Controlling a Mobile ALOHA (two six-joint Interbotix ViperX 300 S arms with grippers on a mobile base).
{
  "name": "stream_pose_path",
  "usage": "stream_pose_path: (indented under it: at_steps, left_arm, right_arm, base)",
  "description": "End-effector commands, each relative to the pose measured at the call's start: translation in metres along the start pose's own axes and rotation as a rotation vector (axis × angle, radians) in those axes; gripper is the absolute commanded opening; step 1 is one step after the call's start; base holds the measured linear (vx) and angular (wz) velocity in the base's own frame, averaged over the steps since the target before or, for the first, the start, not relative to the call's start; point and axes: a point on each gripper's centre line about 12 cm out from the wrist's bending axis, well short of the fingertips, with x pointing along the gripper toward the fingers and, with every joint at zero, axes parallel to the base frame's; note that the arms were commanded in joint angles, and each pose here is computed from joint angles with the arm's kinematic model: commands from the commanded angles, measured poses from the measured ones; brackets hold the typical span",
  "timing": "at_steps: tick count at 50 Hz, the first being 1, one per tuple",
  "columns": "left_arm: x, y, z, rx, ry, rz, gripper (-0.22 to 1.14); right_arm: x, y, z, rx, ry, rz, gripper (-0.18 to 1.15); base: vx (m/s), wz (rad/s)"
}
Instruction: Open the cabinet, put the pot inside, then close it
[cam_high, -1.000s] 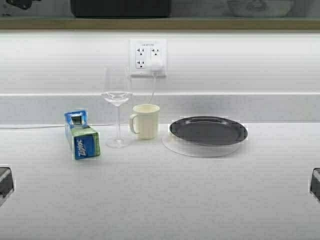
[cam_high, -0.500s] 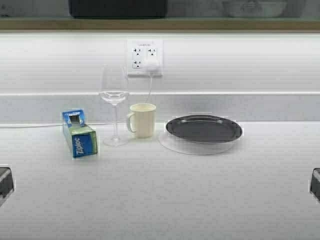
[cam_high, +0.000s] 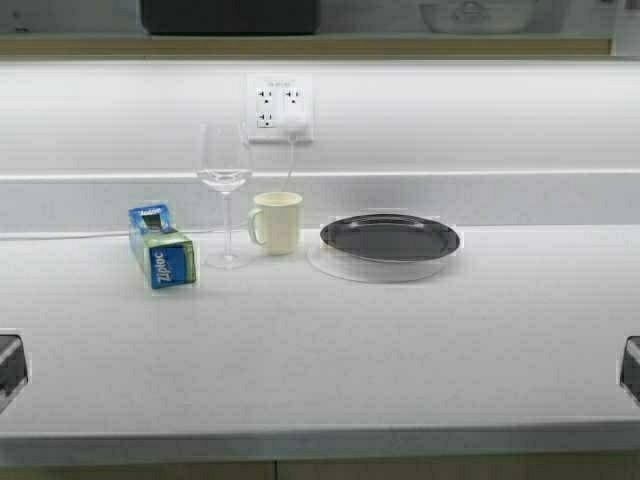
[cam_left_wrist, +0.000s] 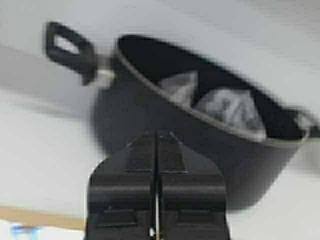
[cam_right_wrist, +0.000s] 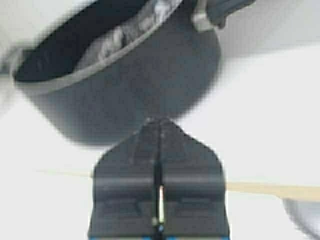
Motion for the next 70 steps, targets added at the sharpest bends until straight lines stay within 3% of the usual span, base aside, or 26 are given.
stream_pose_path:
  at_steps: [1, 9, 21, 42, 70]
  left_arm:
    - [0.006, -0.005, 0.016, 0.090, -0.003, 0.010, 0.04]
    - [0.006, -0.004, 0.009, 0.103, 0.076, 0.022, 0.04]
    - [-0.008, 0.000, 0.005, 0.115, 0.128, 0.027, 0.04]
    - [-0.006, 0.003, 0.005, 0.154, 0.143, 0.036, 0.04]
    - [0.017, 0.007, 0.007, 0.198, 0.159, 0.052, 0.04]
  right_arm:
    - [-0.003, 0.000, 0.019, -0.097, -0.015, -0.022, 0.08]
    - [-0.005, -0.021, 0.023, -0.139, 0.010, -0.090, 0.08]
    - [-0.022, -0.026, 0.015, -0.166, 0.032, -0.106, 0.08]
    - [-0.024, -0.034, 0.015, -0.173, 0.043, -0.132, 0.08]
    - [-0.058, -0.092, 0.048, -0.186, -0.034, -0.304, 0.08]
  base:
    - [-0.17, 0.06]
    - [-0.15, 0.03]
    - [-0.17, 0.03]
    - [-0.22, -0.07]
    - [-0.23, 0.04]
